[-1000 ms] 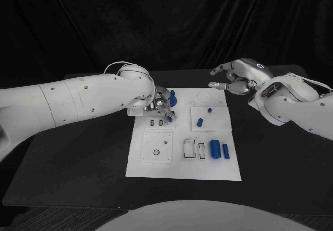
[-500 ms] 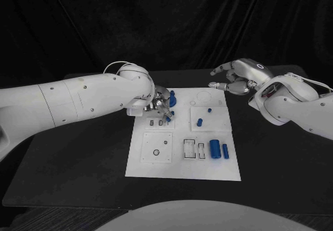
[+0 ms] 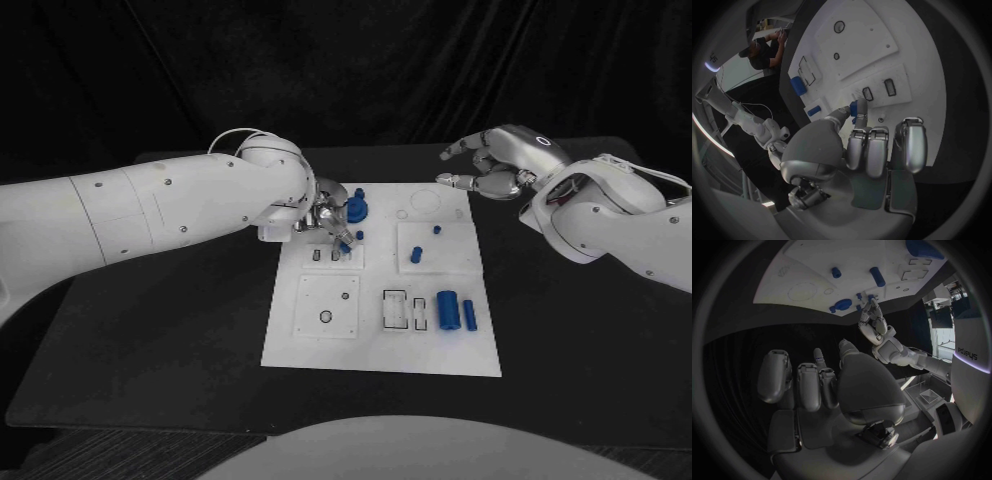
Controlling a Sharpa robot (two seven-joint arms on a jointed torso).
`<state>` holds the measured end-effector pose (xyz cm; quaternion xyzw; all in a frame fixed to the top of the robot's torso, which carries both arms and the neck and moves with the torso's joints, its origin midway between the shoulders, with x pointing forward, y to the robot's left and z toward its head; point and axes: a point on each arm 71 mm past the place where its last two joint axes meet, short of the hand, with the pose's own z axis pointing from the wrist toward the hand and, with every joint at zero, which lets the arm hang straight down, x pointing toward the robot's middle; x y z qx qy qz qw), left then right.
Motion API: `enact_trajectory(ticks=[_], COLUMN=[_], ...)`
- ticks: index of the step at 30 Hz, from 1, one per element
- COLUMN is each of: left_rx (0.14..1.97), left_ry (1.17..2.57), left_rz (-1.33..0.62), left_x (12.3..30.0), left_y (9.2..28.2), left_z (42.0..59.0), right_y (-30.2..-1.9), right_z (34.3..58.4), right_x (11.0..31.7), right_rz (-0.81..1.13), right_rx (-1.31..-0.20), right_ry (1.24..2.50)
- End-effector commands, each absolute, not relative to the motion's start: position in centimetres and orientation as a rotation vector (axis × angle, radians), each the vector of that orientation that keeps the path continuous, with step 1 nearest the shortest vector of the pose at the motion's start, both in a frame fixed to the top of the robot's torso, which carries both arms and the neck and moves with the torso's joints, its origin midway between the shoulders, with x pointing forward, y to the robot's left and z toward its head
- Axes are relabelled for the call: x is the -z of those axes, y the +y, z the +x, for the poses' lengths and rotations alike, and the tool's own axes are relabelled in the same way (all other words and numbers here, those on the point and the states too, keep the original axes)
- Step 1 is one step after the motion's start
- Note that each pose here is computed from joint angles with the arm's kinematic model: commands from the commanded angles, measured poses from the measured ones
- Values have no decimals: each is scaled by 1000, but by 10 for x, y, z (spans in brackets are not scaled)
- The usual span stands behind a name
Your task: Assemble the parts on the task board
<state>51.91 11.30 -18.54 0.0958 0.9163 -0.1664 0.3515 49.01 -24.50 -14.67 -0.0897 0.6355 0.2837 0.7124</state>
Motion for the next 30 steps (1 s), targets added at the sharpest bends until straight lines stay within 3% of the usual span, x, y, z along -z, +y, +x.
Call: enact_trajectory(ticks=[1,12,18,30], left_rx=[447,408,470,513], left_ry=[2345,2335,2428,2399], left_rz=[222,157,-8,-167], left_x=[184,181,183,181], left_y=[115,145,157,168], left_z=[518,501,489,486], right_y=[-246,-249,-246,-246], right_z=[490,488,488,485], right_x=[149,150,152,156], right_rz=[-188,-176,-176,-176], right_rx=[-612,-603,-606,-605], right_ry=[1426,1457,1472,1503])
